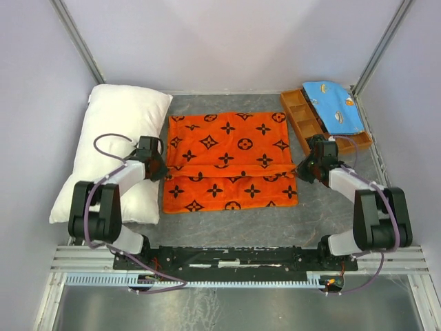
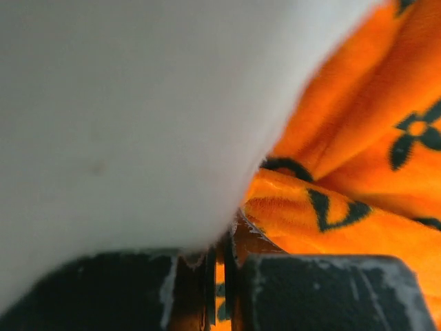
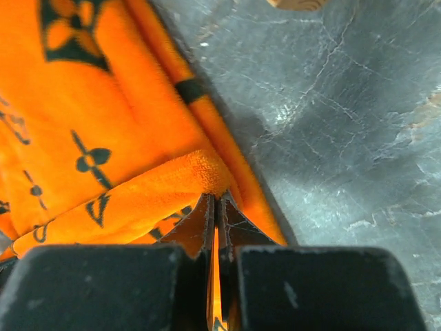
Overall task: Remove the pillowcase from the pillow
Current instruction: Fold the pillowcase at the center of the board.
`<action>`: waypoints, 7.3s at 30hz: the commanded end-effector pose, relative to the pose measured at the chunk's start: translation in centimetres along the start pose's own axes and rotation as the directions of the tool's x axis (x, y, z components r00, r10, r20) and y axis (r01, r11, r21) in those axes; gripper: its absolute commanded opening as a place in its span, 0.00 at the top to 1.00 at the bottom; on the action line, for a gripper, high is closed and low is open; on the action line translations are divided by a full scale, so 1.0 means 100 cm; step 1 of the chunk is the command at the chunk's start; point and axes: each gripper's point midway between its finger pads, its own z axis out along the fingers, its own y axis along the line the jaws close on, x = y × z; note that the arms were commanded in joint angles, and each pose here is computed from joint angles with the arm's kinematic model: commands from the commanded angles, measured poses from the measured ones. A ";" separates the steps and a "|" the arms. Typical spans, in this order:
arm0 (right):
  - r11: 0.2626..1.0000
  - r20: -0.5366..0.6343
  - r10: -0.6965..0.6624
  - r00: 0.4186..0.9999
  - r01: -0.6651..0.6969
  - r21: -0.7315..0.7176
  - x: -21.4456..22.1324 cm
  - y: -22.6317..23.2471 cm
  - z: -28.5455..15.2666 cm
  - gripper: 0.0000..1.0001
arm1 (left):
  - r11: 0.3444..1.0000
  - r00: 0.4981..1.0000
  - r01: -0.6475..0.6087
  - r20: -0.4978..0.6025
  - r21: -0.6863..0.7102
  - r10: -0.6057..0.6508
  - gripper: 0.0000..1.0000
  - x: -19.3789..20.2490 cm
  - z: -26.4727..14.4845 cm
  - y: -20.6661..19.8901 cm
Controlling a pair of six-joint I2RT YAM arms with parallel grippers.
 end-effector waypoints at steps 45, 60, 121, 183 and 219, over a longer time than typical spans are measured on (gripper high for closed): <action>0.984 0.001 -0.146 0.989 0.145 0.107 -0.013 0.009 -0.037 0.99 | 0.956 0.992 -0.129 -0.032 -0.263 0.125 0.97 -0.032 0.008 -0.001; 0.956 -0.143 -0.120 0.982 0.153 0.251 0.013 -0.030 0.017 0.99 | 0.941 0.982 -0.153 -0.153 -0.301 0.111 0.97 0.019 0.029 0.015; 0.986 0.077 -0.122 0.990 0.112 0.122 -0.098 0.049 -0.034 0.99 | 0.956 0.976 -0.210 0.017 -0.207 0.218 0.97 -0.068 -0.061 -0.053; 0.962 0.000 -0.128 0.992 0.124 0.245 -0.058 -0.008 -0.010 0.99 | 0.932 0.979 -0.202 -0.086 -0.301 0.185 0.97 -0.007 0.006 0.003; 0.639 -0.264 -0.718 0.644 0.761 0.117 0.063 0.106 0.044 0.00 | 0.885 0.890 -0.455 -0.030 -0.095 0.454 0.04 0.019 0.017 -0.131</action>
